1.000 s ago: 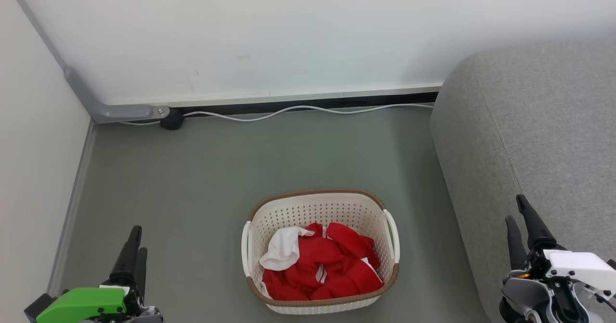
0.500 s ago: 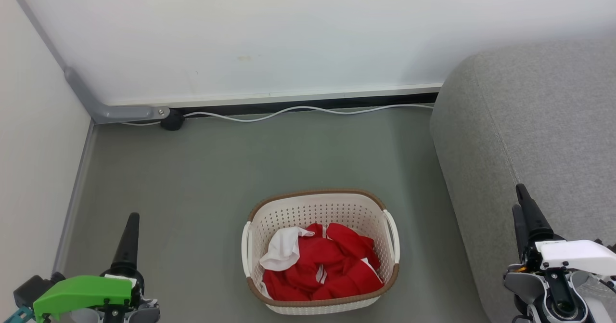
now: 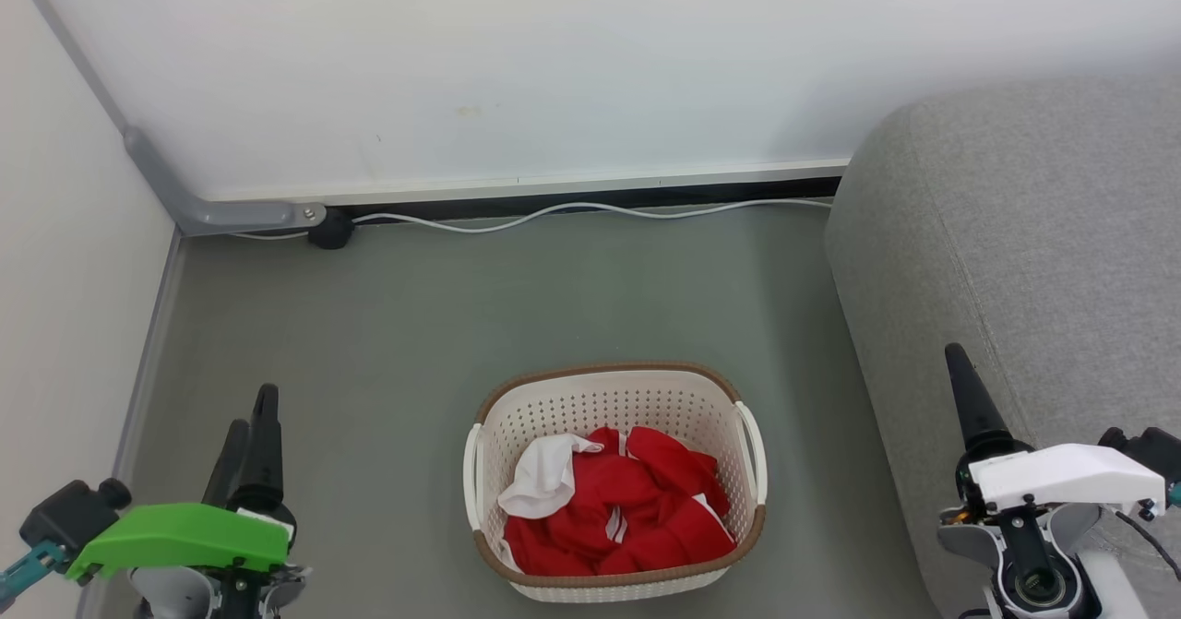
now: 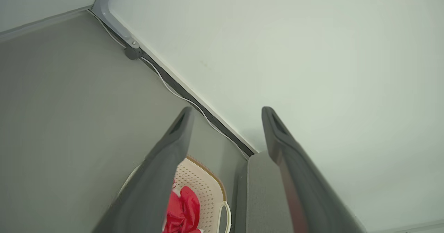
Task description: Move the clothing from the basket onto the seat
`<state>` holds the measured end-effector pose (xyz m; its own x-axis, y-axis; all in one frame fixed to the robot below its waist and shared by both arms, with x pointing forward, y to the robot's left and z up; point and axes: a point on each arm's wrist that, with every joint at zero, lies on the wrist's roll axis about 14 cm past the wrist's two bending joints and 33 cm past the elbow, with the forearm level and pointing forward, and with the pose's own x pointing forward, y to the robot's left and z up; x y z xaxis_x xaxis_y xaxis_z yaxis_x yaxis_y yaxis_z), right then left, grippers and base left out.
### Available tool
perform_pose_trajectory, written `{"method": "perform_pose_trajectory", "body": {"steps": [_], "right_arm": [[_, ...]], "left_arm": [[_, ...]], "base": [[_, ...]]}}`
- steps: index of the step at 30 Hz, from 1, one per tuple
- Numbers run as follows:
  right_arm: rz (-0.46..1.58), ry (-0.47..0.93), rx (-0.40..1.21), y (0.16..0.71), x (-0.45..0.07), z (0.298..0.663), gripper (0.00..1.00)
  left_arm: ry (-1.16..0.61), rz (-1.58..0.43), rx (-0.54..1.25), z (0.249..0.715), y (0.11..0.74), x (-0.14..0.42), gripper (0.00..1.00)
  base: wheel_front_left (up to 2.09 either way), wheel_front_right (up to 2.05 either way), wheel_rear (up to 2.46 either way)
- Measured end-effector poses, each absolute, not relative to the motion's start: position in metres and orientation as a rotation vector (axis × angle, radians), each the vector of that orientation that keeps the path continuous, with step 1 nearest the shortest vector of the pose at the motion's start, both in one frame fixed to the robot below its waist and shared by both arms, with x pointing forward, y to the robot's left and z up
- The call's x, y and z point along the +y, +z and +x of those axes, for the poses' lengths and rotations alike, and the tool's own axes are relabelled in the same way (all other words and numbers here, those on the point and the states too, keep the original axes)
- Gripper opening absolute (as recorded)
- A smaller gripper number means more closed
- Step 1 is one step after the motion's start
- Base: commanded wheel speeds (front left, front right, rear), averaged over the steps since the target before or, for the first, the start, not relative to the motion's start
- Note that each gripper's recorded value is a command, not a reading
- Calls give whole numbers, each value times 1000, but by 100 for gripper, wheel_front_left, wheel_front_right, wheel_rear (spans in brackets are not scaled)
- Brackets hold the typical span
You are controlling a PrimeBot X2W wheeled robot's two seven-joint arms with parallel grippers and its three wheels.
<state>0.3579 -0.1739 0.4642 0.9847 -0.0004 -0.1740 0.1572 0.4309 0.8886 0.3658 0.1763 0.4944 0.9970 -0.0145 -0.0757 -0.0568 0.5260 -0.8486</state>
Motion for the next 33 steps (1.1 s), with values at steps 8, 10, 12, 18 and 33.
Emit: {"method": "perform_pose_trajectory", "body": {"steps": [8,10,12,18,33], "right_arm": [[979,-66,162,467,-164,359,100],[945,-61,165,467,-162,359,100],[915,-54,161,469,-160,359,100],[830,-30,158,471,-152,358,100],[620,34,128,478,-134,357,100]], "left_arm": [[-4,-836,80,365,498,167,100],[-7,-800,74,365,499,166,100],[-13,-759,73,364,499,164,100],[-15,-662,83,358,494,160,100],[-25,-436,32,352,502,154,100]], "base": [[0,0,0],[0,0,0],[0,0,0],[0,0,0],[0,0,0]]}}
